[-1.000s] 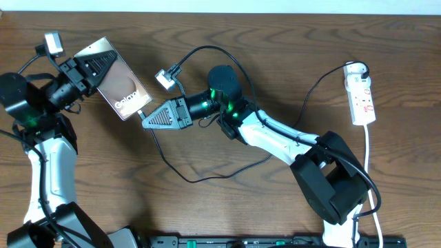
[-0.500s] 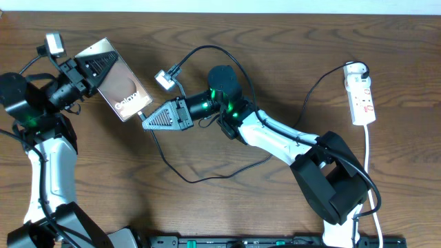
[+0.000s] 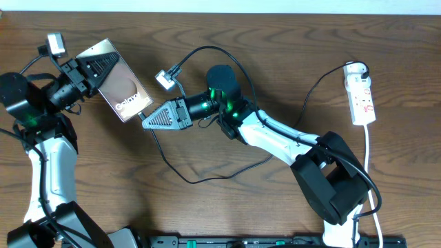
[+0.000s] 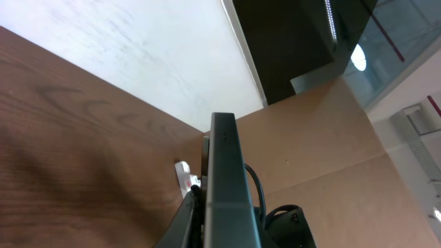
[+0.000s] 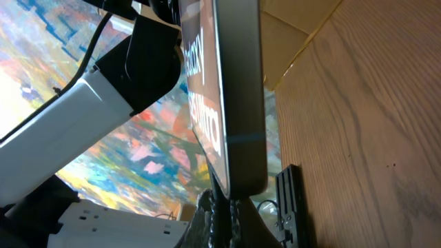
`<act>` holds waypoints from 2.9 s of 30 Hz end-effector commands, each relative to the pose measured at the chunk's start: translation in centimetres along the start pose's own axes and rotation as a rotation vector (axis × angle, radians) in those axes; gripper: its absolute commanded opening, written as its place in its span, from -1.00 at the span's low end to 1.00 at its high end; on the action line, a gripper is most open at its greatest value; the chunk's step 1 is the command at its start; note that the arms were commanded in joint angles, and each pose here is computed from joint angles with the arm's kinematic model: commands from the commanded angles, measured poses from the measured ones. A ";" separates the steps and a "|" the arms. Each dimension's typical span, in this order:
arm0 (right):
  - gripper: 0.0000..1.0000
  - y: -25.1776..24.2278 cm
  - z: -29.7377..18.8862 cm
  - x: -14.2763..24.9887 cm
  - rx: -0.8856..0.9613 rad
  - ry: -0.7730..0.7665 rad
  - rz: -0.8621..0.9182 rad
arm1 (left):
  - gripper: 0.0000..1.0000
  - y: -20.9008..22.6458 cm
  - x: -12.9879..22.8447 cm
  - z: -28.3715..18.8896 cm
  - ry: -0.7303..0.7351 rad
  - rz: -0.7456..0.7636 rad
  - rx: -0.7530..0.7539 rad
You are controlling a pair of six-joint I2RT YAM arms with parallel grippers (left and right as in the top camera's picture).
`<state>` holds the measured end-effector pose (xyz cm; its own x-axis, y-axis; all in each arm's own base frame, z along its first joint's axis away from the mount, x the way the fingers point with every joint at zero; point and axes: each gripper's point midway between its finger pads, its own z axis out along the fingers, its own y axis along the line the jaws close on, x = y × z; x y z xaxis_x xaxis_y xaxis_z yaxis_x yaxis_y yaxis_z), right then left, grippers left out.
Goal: Plug charger to phone and switch on socket
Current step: 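Push the plug up into the phone's bottom port with the right gripper, then release the plug and lift the right gripper away toward the power strip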
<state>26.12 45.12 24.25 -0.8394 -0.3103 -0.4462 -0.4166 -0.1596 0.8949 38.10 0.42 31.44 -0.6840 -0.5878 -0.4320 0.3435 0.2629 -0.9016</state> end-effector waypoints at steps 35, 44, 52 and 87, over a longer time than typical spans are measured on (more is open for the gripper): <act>-0.98 -2.0 -1.0 -4.0 0.104 -0.215 0.014 | -0.85 -1.8 2.4 0.2 0.141 0.000 0.057; -0.67 -1.7 -0.9 -3.3 0.086 -0.178 0.015 | -0.85 -1.3 0.8 0.2 0.052 0.030 0.028; 0.59 -1.3 -0.8 -2.6 0.065 -0.133 0.005 | -0.85 -1.0 -0.1 0.3 -0.002 0.053 0.009; 0.99 -15.0 -21.8 -2.6 0.690 -0.388 0.354 | -0.85 3.1 1.7 -1.6 0.011 -0.060 -0.051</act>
<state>41.19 29.06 10.72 -0.9871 0.1211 -0.1044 -0.0342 0.4777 0.8778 37.53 2.59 28.41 -0.6995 -0.6357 -0.3266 0.2263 0.2364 -0.9449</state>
